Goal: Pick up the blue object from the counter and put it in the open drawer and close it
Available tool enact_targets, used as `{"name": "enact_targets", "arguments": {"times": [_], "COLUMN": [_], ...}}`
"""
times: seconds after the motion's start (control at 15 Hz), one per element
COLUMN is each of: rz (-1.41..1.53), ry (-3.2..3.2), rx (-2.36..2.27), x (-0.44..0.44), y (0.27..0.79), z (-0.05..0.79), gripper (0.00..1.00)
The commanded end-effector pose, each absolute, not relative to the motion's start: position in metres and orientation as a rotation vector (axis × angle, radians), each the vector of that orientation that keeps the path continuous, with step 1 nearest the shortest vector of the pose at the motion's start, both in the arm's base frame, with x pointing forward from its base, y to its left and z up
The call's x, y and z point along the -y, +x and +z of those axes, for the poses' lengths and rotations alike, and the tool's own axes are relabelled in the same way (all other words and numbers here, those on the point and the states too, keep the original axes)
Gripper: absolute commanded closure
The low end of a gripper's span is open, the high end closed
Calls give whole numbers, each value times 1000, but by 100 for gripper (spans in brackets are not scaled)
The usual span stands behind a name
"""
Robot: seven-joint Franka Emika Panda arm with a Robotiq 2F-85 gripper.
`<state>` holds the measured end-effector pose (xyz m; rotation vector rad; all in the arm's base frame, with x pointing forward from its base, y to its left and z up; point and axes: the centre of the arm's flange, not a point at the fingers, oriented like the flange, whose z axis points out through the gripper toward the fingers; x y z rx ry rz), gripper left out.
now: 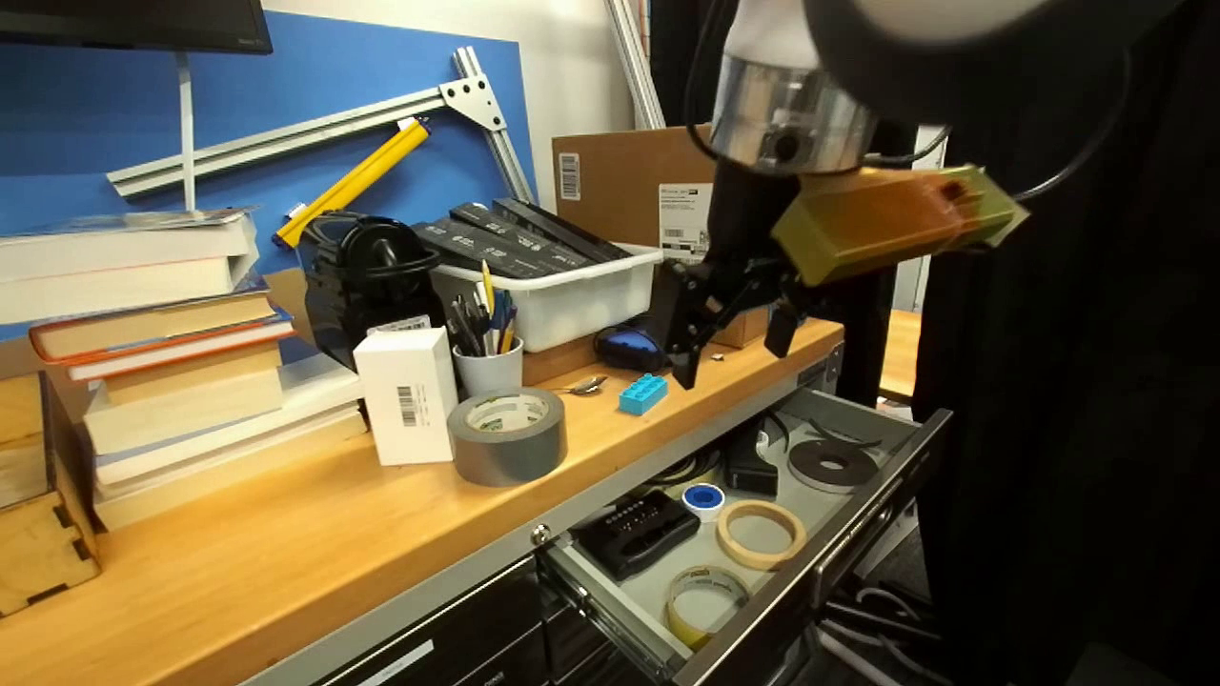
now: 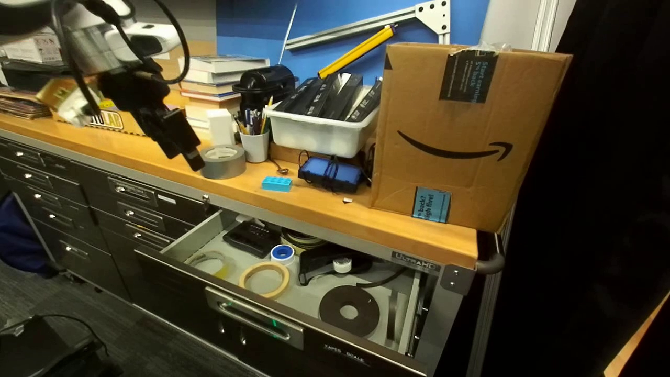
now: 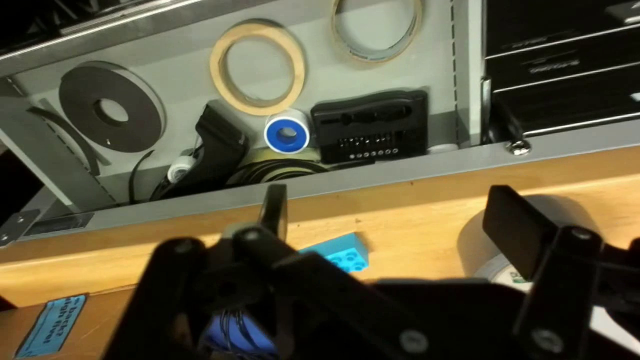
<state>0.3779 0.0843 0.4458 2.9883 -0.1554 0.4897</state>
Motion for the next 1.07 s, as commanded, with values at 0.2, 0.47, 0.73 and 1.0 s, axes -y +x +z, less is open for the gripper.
{"name": "enact_targets", "arguments": {"times": [0.2, 0.47, 0.73, 1.0], "rz": [584, 580, 602, 558], "ry": [2874, 2869, 2860, 2868], "rx": [419, 498, 649, 631], "x": [-89, -86, -90, -84], "y": [464, 490, 503, 493], "z": [391, 377, 370, 366], "gripper": [0, 0, 0, 0]}}
